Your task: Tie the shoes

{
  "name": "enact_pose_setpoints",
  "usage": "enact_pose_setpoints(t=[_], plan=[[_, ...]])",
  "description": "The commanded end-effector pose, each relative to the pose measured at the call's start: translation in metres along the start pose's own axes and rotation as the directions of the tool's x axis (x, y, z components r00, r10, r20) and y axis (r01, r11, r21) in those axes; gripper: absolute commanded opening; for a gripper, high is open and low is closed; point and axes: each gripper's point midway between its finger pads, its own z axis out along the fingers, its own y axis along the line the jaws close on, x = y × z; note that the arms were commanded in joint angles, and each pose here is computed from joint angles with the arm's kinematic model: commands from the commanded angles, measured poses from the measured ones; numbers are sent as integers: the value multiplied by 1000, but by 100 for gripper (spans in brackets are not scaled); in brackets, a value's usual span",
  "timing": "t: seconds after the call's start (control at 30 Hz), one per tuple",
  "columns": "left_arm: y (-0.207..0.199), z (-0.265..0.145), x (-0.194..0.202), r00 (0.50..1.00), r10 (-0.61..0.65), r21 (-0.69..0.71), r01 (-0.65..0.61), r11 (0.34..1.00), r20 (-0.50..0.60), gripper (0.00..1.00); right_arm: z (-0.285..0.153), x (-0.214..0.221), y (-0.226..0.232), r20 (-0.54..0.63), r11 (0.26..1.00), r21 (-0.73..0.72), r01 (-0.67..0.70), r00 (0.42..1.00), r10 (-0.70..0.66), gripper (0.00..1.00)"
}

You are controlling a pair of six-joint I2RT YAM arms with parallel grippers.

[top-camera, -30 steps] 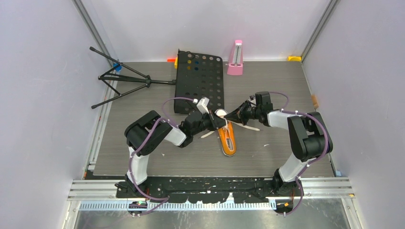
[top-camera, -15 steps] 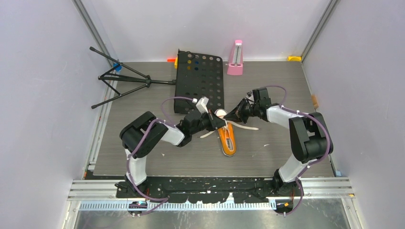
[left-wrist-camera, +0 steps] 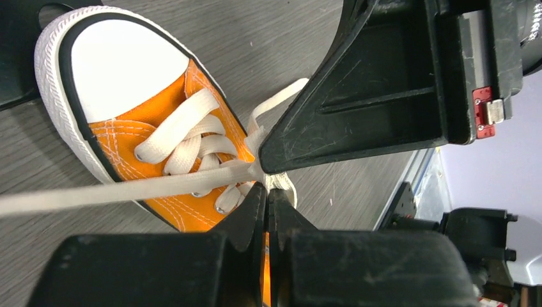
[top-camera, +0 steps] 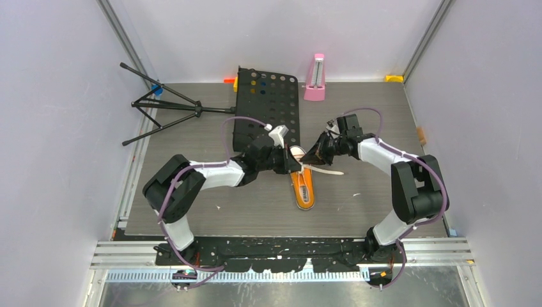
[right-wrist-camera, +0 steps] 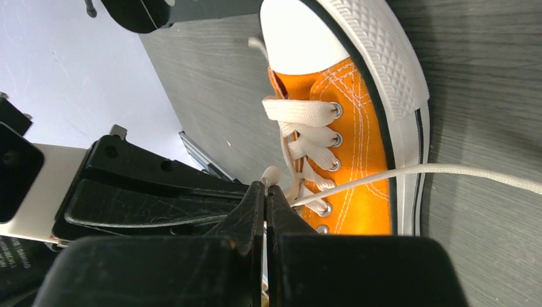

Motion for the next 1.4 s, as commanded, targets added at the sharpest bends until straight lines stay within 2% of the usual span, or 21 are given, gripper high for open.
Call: enact_pose_setpoints(t=[0.0,0.2,0.4,0.43,0.53,0.6,0.73,0.8,0.93,1.07,1.37], plan=[[-20,-25,3,991,66,36,-62,997,-119,0,-14,-32,8,137,992,43,119,983,-124,0],[-22,-28,0,983,80,55,-72,996,-162,0,-16,-31,12,135,987,42,152,978,-157,0],[-11,-30,6,966,82,-25,-90,996,-246,0,-17,-30,7,142,978,79,192,969,-202,0],[-11,-30,6,963,81,-28,-91,995,-257,1,-17,-30,6,144,977,81,195,968,-205,0],[-11,-29,7,961,81,-26,-90,996,-264,15,-14,-28,6,137,981,62,184,972,-191,0],[-12,-30,6,963,83,-25,-92,995,-258,20,-13,-26,5,132,984,53,172,975,-177,0],[-11,-30,4,964,105,-19,-113,993,-245,25,-11,-21,9,127,992,10,129,984,-129,0],[-12,-29,4,962,115,-8,-121,993,-246,23,-10,-20,10,124,993,-5,114,986,-113,0],[-16,-28,-2,963,157,19,-157,987,-220,8,-9,-18,11,120,995,-19,97,988,-94,0],[-19,-36,-12,961,205,6,-208,978,-186,0,-9,-15,14,113,996,-40,83,991,-78,0],[-29,-45,-22,938,293,27,-293,956,-184,0,-5,2,27,87,994,-66,88,993,-82,0]])
